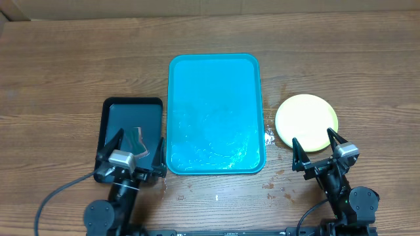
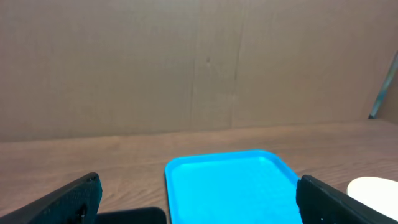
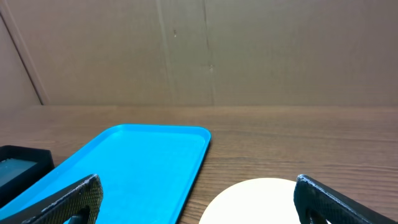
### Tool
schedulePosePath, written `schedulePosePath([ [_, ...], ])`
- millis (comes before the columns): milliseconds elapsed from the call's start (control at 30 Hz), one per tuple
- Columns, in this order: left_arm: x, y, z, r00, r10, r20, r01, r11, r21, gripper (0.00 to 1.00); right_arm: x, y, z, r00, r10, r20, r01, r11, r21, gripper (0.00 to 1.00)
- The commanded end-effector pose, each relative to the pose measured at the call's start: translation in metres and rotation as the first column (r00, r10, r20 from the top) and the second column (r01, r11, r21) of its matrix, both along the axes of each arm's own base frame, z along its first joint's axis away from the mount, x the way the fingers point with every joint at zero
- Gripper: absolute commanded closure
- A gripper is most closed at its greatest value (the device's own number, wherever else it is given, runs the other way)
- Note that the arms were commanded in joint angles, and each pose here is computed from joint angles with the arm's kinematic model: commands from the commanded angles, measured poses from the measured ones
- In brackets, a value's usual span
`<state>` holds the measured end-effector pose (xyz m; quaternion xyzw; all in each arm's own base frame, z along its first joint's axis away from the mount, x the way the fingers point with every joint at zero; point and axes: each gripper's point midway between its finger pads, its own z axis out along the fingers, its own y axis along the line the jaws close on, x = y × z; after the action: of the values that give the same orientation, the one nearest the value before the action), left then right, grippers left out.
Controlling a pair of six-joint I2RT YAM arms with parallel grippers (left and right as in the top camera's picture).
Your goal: Clean dirty plates on tray and stack at the side
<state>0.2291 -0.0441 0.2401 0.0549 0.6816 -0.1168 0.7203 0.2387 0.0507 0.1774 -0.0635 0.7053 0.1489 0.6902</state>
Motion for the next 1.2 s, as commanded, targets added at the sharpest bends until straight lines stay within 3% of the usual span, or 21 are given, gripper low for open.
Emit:
schedulePosePath([
  [0,0.006,0.004,-0.024,1.0,0.025,0.014,-0.025,0.999,0.02,0.0,0.001,-0.002,-0.001,1.0,-0.01,0.004,0.01,1.0,0.004,0.0],
  [367,0.013,0.003,-0.057,0.999,0.02,-0.037,-0.021,0.999,-0.025,0.0,0.001,-0.002,-0.001,1.0,-0.01,0.004,0.01,1.0,0.004,0.01],
  [533,0.013,0.004,-0.081,0.991,0.024,-0.135,-0.026,0.999,-0.018,0.0,0.001,-0.002,-0.001,1.0,-0.01,0.004,0.01,1.0,0.004,0.0],
  [1167,0.013,0.004,-0.081,0.99,0.024,-0.137,-0.026,0.999,-0.018,0.0,0.001,-0.002,-0.001,1.0,-0.01,0.004,0.01,1.0,0.004,0.0],
])
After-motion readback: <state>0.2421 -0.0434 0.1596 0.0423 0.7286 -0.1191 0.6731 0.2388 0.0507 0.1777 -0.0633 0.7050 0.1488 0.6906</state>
